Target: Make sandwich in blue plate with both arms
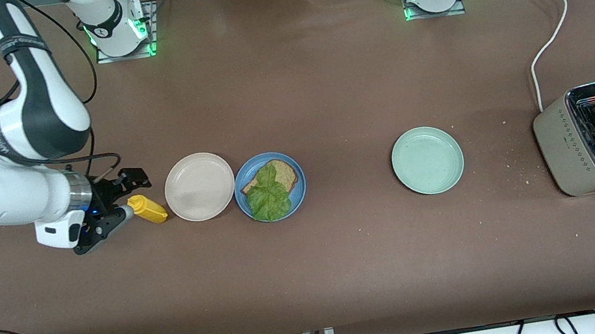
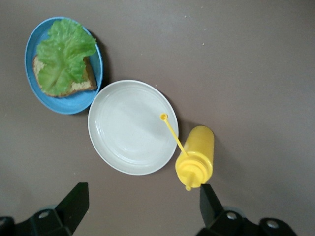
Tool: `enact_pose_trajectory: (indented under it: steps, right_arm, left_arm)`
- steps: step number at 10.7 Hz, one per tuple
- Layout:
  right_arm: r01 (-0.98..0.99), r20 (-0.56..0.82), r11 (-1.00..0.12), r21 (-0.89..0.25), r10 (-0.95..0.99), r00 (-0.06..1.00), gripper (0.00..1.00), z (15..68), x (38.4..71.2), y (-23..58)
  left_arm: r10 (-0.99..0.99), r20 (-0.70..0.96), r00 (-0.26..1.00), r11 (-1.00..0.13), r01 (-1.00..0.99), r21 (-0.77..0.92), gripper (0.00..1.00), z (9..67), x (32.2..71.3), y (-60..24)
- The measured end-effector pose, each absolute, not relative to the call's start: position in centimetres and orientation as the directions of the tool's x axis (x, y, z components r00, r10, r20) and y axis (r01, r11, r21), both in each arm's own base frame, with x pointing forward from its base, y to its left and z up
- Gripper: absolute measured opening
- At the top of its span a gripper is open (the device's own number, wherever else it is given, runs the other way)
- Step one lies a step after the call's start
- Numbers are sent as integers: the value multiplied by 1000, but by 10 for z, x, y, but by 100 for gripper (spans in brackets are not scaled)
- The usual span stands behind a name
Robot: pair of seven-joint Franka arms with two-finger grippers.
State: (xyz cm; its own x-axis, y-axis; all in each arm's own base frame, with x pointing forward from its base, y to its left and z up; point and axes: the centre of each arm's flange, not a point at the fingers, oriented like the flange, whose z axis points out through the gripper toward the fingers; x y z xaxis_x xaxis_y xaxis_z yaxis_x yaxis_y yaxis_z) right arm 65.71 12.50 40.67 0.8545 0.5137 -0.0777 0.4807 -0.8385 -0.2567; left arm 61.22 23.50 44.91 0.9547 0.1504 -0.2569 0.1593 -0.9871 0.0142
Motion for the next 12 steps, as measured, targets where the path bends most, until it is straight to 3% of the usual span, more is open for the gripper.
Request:
enact_pose_trajectory:
  steps: [6,12]
  right_arm:
    - [700,77,-588,-404,741,667,100,391,657,30]
    - [800,316,-340,-494,787,530,100,335,651,-62]
  left_arm:
    - [157,-229,961,-987,159,-10,100,416,623,255]
    - [162,-217,963,-986,167,5,99,383,630,266]
